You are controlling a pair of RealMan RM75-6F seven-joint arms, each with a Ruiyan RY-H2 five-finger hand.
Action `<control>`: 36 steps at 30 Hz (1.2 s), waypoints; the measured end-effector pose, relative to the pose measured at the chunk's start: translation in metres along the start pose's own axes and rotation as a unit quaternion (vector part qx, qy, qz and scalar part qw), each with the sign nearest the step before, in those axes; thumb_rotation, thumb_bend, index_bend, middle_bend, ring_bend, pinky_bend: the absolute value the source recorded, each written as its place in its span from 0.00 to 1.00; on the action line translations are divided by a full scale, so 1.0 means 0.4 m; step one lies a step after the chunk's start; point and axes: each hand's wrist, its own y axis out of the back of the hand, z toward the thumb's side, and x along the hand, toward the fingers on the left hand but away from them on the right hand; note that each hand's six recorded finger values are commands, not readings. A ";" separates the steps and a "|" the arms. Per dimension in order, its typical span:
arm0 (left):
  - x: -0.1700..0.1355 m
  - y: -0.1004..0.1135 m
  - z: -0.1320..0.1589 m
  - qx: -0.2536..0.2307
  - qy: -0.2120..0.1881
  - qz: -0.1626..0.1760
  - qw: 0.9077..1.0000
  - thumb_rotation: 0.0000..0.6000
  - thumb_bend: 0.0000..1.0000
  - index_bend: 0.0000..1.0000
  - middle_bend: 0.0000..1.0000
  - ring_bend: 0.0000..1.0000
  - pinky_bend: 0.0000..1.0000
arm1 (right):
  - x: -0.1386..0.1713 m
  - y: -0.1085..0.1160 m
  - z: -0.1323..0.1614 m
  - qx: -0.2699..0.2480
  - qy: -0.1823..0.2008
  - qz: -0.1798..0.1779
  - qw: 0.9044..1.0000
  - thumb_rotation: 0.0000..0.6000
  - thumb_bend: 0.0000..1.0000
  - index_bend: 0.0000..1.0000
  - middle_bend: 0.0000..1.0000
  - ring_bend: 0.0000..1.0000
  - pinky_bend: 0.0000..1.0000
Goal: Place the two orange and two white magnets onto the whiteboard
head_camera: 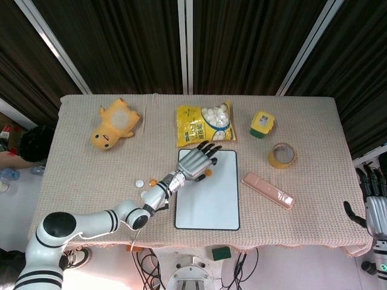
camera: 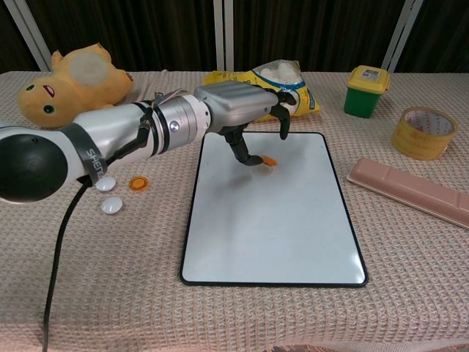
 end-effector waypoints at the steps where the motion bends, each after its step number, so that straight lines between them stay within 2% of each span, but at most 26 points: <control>1: -0.002 0.001 0.000 0.000 0.000 0.000 1.000 0.99 0.23 0.16 0.00 0.00 0.04 | 0.000 -0.002 0.001 0.000 0.001 0.001 1.000 1.00 0.30 0.00 0.00 0.00 0.00; 7: -0.028 0.004 -0.019 0.008 0.004 0.000 1.000 0.99 0.22 0.16 0.00 0.00 0.04 | 0.000 -0.003 0.003 0.000 0.002 0.000 1.000 1.00 0.30 0.00 0.00 0.00 0.00; 13: -0.101 0.016 -0.071 -0.007 0.028 0.003 1.000 0.99 0.22 0.21 0.00 0.00 0.04 | -0.004 -0.008 0.007 0.003 0.005 0.003 1.000 1.00 0.30 0.00 0.00 0.00 0.00; 18: -0.223 0.001 -0.134 -0.019 0.062 -0.010 0.998 0.99 0.22 0.26 0.00 0.00 0.05 | -0.011 -0.021 0.023 0.000 0.014 0.010 1.000 1.00 0.30 0.00 0.00 0.00 0.00; 24: -0.370 -0.050 -0.213 -0.021 0.119 -0.043 0.992 1.00 0.22 0.28 0.00 0.00 0.04 | -0.014 -0.035 0.036 0.003 0.019 0.017 1.000 1.00 0.30 0.00 0.00 0.00 0.00; 27: -0.387 -0.070 -0.222 -0.029 0.128 -0.055 0.990 1.00 0.22 0.28 0.00 0.00 0.04 | -0.017 -0.039 0.038 0.004 0.019 0.020 1.000 1.00 0.30 0.00 0.00 0.00 0.00; 36: -0.378 -0.100 -0.237 -0.026 0.136 -0.063 0.988 1.00 0.22 0.34 0.00 0.00 0.04 | -0.022 -0.039 0.034 0.006 0.014 0.022 1.000 1.00 0.30 0.00 0.00 0.00 0.00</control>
